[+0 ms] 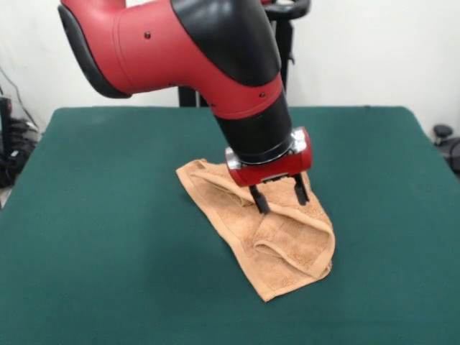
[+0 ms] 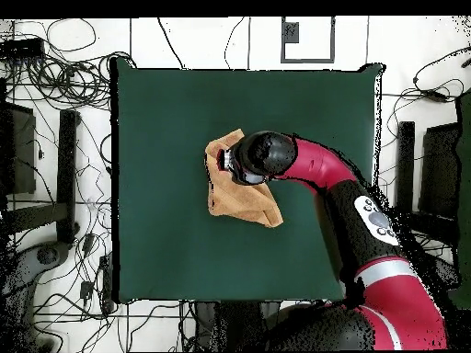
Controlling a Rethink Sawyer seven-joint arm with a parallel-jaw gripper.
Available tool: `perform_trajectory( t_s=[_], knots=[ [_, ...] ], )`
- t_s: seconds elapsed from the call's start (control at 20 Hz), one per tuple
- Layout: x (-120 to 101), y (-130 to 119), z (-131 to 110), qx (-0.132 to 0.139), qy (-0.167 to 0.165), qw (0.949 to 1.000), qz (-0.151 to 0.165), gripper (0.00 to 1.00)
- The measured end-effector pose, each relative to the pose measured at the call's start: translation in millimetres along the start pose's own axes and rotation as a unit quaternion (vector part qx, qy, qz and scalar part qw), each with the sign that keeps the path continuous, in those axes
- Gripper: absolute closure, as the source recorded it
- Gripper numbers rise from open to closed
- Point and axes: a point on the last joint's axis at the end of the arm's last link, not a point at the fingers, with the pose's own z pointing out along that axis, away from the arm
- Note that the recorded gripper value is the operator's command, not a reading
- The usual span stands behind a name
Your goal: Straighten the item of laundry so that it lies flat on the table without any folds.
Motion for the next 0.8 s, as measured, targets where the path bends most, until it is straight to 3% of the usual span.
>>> perform_trajectory(
  t_s=[0.8],
  knots=[
    [-12,12,-6,-0.010,-0.010,0.9999,-0.008,0.00]
  ],
)
